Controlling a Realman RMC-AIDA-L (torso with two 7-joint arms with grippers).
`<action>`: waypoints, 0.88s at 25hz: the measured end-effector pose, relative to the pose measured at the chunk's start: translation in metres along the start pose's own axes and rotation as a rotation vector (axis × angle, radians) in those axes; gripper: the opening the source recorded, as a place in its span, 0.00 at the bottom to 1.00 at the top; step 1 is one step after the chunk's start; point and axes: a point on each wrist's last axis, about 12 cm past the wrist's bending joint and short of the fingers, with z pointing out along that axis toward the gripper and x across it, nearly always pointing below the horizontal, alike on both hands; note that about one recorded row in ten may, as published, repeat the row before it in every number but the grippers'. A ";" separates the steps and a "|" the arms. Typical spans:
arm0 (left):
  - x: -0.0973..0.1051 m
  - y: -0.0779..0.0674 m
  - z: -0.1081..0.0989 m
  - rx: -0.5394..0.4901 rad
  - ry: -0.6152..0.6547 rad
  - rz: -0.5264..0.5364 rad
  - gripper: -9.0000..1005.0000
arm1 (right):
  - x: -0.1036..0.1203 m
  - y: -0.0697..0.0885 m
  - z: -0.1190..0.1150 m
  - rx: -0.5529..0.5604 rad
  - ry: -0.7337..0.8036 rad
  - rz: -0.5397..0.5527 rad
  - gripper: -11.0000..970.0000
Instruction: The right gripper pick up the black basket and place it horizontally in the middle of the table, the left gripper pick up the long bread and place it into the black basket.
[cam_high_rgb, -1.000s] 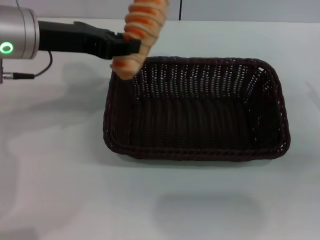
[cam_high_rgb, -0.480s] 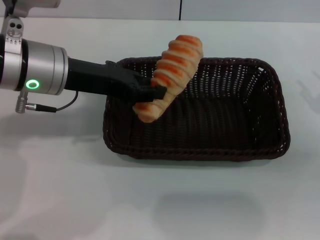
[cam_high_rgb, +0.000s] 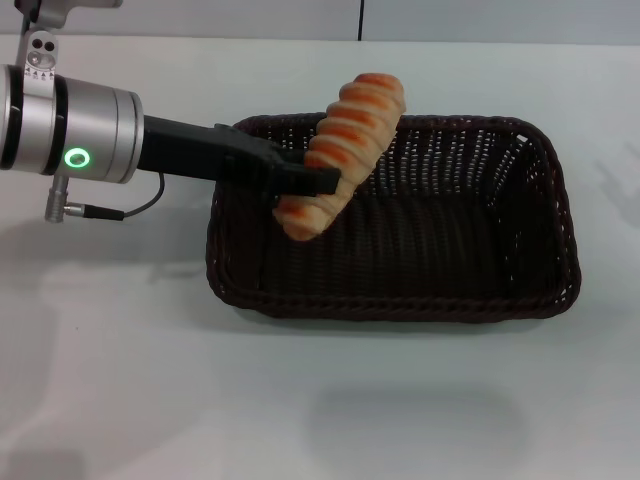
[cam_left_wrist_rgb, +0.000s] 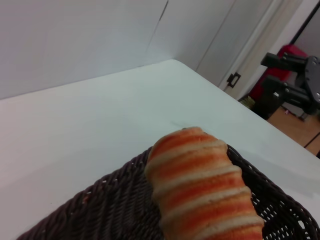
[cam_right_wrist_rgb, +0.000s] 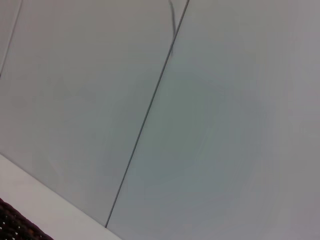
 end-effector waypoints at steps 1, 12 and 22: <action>0.000 0.000 0.000 -0.002 -0.002 -0.002 0.31 | 0.000 0.000 0.000 0.000 0.000 -0.001 0.51; -0.004 0.003 0.000 -0.031 -0.018 -0.025 0.79 | -0.001 -0.001 0.000 0.005 0.001 -0.005 0.51; -0.033 0.035 -0.045 -0.511 -0.367 0.098 0.79 | -0.005 -0.006 -0.004 0.017 0.045 0.027 0.51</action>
